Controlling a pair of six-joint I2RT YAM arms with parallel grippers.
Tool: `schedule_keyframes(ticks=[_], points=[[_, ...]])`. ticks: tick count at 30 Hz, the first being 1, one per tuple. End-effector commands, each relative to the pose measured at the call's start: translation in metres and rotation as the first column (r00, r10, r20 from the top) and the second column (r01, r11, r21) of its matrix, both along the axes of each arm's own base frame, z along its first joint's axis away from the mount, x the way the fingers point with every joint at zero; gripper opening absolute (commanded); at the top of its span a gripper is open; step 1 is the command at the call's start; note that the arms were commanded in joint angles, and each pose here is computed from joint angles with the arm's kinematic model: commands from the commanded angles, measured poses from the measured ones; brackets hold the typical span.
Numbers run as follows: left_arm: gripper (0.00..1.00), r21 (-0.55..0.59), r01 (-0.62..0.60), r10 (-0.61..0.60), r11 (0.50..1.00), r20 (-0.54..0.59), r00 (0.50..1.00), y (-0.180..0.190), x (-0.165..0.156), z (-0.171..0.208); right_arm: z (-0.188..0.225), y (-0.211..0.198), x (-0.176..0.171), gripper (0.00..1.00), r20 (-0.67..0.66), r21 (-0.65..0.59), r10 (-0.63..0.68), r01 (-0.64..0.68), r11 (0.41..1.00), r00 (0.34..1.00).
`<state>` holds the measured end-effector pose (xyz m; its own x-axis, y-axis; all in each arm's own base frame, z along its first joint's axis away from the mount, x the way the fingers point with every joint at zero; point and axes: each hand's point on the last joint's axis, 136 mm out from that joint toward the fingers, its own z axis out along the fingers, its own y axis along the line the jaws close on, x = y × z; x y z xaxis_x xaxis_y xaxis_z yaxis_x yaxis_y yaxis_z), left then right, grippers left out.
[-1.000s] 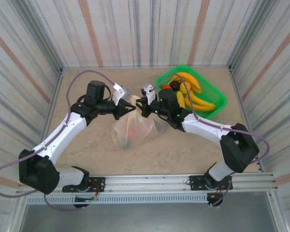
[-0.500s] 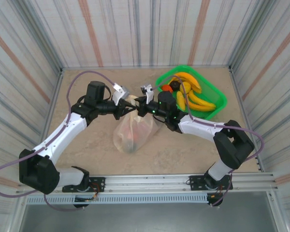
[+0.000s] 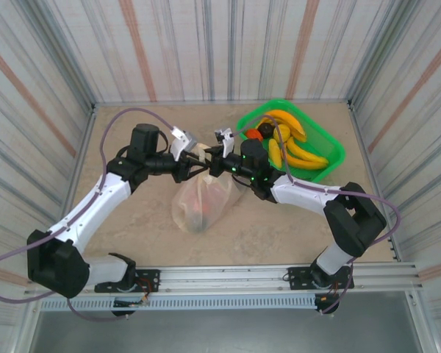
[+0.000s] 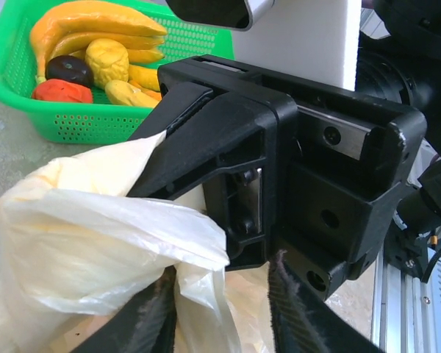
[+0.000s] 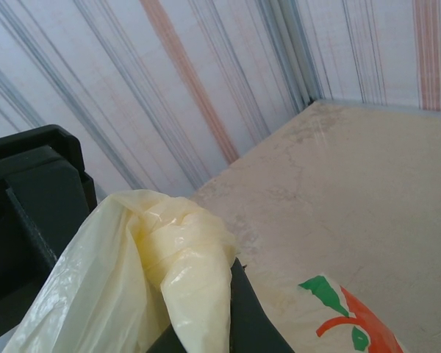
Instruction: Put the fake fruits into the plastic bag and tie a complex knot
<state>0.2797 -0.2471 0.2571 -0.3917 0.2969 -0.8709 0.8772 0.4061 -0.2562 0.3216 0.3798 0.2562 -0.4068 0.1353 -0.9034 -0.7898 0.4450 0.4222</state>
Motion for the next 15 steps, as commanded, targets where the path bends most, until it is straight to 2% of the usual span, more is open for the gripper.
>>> schedule_keyframes(ticks=[1, 8, 15], points=[[0.45, 0.022, -0.008, 0.007, 1.0, 0.04, 0.999, 0.006, -0.008, 0.004, 0.0, 0.007, -0.01, 0.0, 0.006, 0.016, 0.042, -0.042, 0.999, 0.999], [0.56, 0.008, -0.055, 0.054, 0.998, 0.094, 0.994, 0.027, -0.017, 0.022, 0.0, 0.007, -0.01, 0.0, 0.013, 0.002, 0.044, -0.044, 0.999, 0.999], [0.68, -0.064, -0.122, 0.133, 0.99, 0.201, 0.97, 0.056, -0.031, 0.054, 0.0, 0.008, -0.011, 0.0, 0.019, -0.007, 0.057, -0.057, 0.998, 0.998]])
